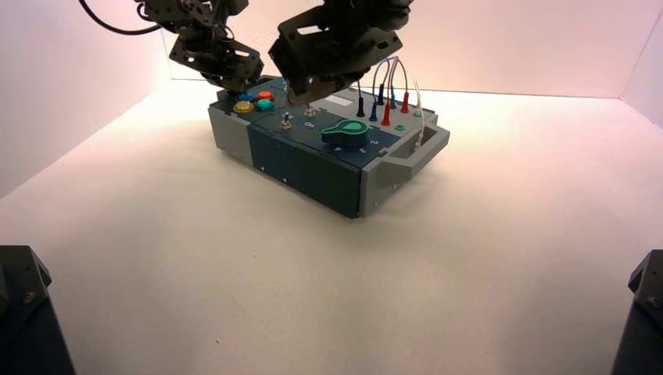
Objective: Flip the bottom switch off with the right gripper.
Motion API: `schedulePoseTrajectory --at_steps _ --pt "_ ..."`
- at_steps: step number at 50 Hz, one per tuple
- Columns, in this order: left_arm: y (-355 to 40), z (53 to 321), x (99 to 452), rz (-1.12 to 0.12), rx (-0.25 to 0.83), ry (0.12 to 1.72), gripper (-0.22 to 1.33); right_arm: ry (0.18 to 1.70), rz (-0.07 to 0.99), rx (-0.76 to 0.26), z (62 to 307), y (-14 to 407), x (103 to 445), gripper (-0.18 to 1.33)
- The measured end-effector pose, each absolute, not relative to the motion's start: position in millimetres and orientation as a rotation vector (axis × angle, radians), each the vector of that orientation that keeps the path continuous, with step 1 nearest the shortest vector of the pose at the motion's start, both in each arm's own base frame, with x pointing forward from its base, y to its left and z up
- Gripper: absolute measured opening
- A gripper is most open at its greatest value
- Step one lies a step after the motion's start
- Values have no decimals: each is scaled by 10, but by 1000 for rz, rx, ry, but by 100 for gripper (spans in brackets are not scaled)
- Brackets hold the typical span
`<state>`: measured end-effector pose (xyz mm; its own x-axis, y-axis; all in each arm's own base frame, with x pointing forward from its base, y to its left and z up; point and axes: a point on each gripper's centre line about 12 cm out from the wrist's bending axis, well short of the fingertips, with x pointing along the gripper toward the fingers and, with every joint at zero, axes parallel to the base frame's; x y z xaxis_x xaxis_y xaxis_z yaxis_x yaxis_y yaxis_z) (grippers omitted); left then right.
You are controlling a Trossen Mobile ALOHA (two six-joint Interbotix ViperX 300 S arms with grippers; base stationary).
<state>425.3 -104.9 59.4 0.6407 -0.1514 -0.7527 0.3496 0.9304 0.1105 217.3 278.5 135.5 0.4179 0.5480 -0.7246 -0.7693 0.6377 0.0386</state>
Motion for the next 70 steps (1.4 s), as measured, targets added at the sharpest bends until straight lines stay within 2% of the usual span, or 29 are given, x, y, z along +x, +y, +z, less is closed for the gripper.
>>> schedulePoseTrajectory --at_steps 30,70 --pt "-1070 604 4253 -292 254 828 -16 763 846 -317 1386 2839 2215 -14" --pt "-1073 605 4254 -293 251 834 -16 831 843 -342 1205 3091 2410 -14"
